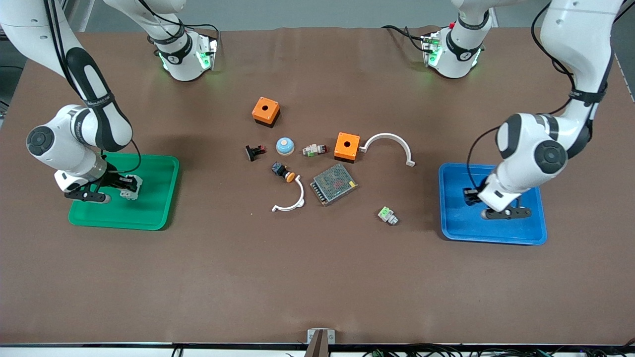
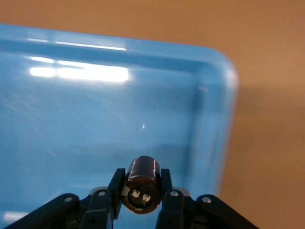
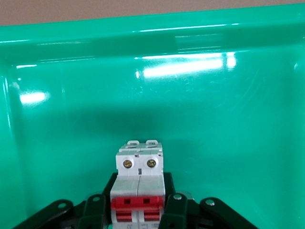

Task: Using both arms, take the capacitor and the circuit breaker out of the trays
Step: 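Carry the breaker and capacitor out of the trays toward the parts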

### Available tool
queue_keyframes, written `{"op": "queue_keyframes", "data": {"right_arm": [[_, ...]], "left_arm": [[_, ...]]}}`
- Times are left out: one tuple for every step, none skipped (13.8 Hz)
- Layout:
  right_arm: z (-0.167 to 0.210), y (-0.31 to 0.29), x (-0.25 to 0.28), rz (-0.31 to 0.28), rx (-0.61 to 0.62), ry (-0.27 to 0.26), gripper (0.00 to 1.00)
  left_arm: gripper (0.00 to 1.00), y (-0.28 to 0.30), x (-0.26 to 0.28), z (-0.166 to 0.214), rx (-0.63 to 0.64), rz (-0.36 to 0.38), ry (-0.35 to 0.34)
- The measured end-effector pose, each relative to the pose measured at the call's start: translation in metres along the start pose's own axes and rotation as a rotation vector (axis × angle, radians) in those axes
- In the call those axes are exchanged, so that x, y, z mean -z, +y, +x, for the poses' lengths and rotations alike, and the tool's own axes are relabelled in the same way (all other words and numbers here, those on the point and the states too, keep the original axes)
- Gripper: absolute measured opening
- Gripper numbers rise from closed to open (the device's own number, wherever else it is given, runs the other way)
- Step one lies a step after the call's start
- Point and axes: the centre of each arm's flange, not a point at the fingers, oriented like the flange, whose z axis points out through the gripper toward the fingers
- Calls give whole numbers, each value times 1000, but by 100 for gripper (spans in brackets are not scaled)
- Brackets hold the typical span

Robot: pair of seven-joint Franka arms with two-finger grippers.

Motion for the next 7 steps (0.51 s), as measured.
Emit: {"op": "queue_keyframes", "data": {"right_arm": [[0,0,0,0,0,0,40],[0,-1,1,1,2,-4,40],[2,-8,4,6,14,-21,40],[8,-19,14,15,25,-50,40],[17,-34,34,26,27,-89,40],[26,-52,60,34,34,-118,40],[34,-74,89,39,53,-129,40]], "left_arm": [[34,22,8,-6,18,-3,-10],[34,41,14,-13,37,-5,-20],[34,58,16,-20,57,-7,-30],[34,72,15,-26,78,-9,-40],[34,83,11,-34,99,-9,-51],[34,93,8,-41,122,-9,-63],[34,105,5,-48,144,-9,-72]]}}
